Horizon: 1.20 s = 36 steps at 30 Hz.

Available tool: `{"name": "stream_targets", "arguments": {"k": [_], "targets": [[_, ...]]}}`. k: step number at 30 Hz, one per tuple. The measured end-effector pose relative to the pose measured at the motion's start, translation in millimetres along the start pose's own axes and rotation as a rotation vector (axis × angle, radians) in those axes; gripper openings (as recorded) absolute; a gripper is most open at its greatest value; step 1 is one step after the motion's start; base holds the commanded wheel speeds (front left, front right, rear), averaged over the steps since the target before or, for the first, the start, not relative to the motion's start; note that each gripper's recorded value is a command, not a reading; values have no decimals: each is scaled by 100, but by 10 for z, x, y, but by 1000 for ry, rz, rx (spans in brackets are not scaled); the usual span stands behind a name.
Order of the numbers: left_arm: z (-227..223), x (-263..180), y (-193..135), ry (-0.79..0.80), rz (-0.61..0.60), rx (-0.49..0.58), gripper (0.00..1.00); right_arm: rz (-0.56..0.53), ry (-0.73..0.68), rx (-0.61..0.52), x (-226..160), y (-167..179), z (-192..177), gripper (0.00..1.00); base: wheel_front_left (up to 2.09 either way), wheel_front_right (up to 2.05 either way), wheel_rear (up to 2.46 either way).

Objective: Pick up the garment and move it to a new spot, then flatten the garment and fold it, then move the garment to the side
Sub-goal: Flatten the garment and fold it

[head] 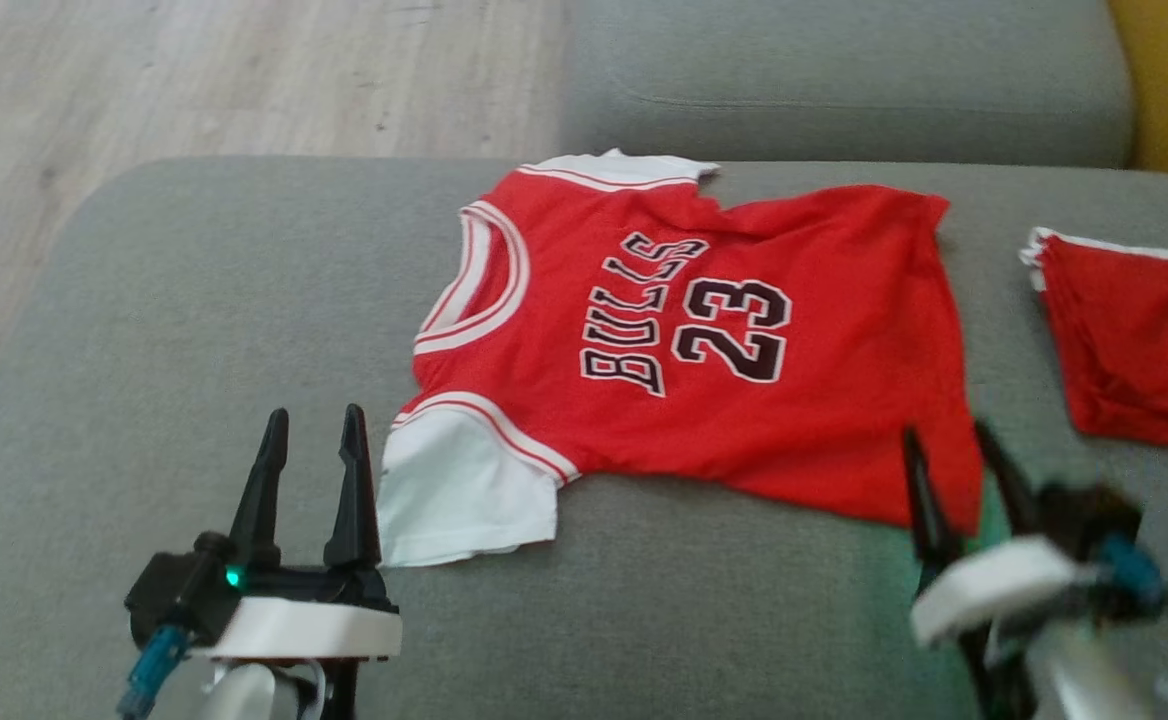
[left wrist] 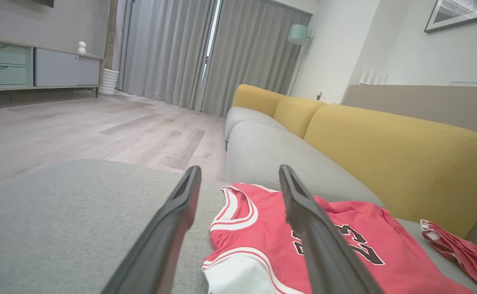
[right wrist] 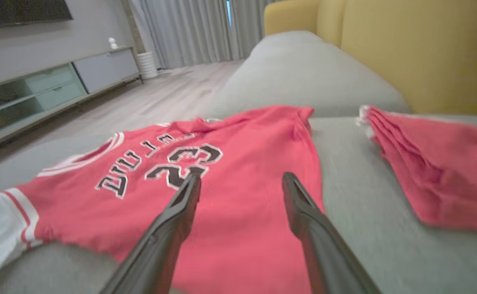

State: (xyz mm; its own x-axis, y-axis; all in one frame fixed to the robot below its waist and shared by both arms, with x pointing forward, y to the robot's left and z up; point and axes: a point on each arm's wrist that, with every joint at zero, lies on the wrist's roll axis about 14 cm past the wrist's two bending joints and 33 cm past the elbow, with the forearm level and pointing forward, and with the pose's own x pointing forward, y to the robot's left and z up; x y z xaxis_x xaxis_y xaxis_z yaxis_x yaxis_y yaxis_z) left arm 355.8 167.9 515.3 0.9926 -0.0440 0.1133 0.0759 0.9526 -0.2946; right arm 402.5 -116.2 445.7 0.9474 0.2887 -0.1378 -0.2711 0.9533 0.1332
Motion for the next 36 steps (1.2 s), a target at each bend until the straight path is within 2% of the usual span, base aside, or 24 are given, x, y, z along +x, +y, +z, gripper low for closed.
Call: {"name": "stream_targets", "arguments": {"k": [3,7,15,19,25,36], "targets": [[-38,35,-40,10,-14,-3,100,-70,16,29,-270,-42,-173,100,0,0,0],[-123,16,-75,36,-24,-8,100,-113,-26,13,-405,-133,-77,100,0,0,0],[-347,-77,-61,107,-20,-15,100,-101,-112,26,-377,-82,183,100,0,0,0],[-679,-188,12,219,10,14,100,-103,-127,29,-361,-92,227,100,0,0,0],[-1227,-362,211,424,85,47,100,-118,-112,34,-349,-144,175,100,0,0,0],[-1583,-271,296,569,108,54,100,-155,-73,46,-353,-268,39,100,0,0,0]]}}
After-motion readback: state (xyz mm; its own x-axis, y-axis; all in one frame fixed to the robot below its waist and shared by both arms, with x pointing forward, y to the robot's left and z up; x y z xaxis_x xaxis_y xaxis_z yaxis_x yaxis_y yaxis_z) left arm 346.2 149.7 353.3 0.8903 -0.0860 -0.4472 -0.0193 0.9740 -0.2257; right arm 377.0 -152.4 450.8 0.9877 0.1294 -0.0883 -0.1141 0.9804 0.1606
